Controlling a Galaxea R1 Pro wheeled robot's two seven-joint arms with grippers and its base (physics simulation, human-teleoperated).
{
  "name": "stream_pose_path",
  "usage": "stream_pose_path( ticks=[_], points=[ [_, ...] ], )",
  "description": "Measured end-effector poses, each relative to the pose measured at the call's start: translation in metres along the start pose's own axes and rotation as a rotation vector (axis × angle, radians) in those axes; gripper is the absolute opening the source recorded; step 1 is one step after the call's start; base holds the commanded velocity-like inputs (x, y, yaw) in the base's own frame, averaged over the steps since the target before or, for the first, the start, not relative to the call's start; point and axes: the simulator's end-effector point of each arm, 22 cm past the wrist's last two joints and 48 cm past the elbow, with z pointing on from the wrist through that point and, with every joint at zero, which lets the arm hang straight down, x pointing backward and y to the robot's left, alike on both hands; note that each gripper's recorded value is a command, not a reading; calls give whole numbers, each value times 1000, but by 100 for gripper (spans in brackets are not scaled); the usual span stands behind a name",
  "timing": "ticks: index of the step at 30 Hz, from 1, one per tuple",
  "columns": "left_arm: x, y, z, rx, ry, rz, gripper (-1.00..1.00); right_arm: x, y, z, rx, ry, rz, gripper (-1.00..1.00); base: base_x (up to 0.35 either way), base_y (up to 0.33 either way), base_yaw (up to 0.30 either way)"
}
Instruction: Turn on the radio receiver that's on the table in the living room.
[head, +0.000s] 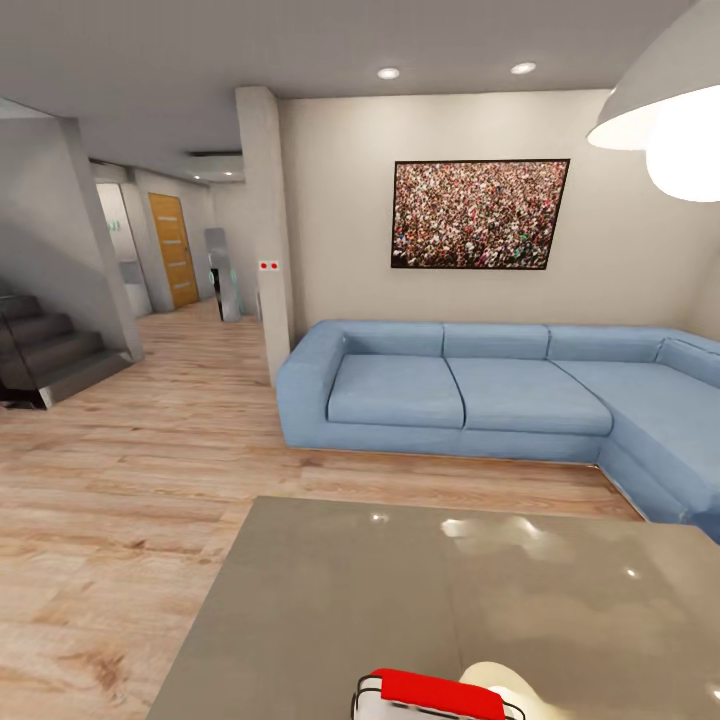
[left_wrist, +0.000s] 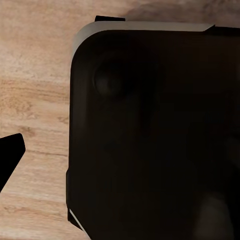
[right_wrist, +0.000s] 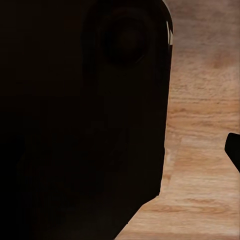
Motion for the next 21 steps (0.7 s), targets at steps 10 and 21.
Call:
stream_pose_path(
  ticks=[10, 21],
  points=[
    [0, 0, 0, 0, 0, 0, 100, 0, 0, 0, 0, -1, 0, 100, 0, 0, 0],
    [0, -1, -7, 3, 2, 2, 100, 0, 0, -7, 1, 0, 0, 100, 0, 0, 0]
  ],
)
